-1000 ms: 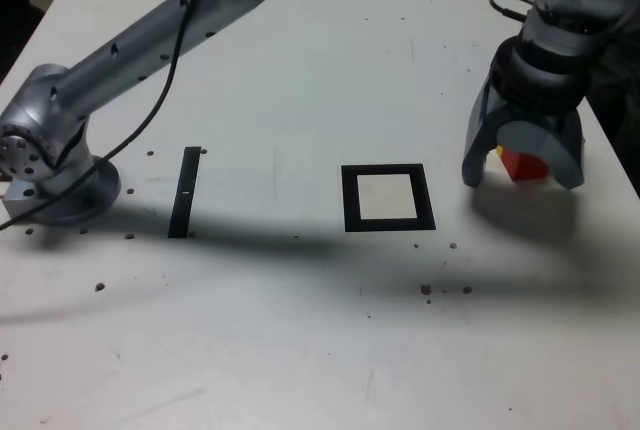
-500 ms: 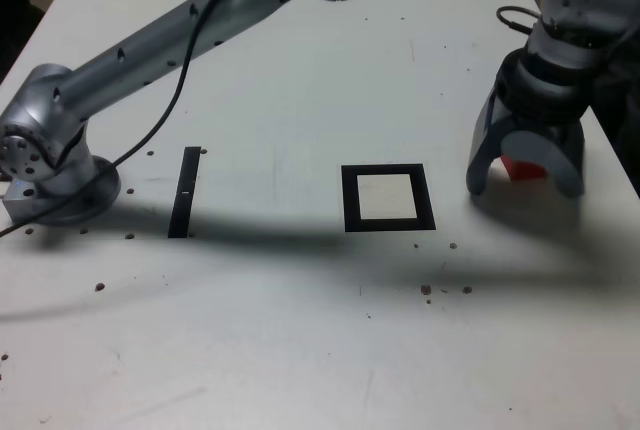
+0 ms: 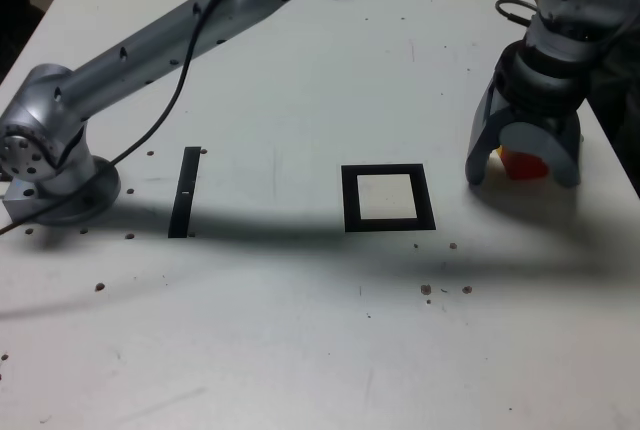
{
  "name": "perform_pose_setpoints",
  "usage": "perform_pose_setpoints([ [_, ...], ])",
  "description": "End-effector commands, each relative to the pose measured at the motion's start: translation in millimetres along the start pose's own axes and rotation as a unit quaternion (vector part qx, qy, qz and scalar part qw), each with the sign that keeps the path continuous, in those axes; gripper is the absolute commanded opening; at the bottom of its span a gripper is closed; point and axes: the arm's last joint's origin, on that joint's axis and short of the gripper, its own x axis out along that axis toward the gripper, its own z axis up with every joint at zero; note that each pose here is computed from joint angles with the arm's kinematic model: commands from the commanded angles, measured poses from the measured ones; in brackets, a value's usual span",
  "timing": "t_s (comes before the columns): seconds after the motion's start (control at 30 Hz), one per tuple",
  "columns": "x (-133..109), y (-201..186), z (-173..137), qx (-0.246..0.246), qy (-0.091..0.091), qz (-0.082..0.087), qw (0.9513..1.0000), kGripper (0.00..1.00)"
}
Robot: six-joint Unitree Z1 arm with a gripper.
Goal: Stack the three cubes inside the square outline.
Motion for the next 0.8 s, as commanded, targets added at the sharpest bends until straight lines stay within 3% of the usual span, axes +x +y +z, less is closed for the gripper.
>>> perform_pose_setpoints([
  [0.0,2.1,2.5,-0.5,0.001,0.006,0.0,1.0,0.89],
  [0.3,3.1,10.1,-2.2,0.0,0.007,0.0,1.0,0.81],
  [0.57,2.8,11.2,-2.5,0.0,0.007,0.004,1.0,0.56],
  [0.77,2.8,11.5,-1.7,0.004,0.005,0.005,1.0,0.5],
])
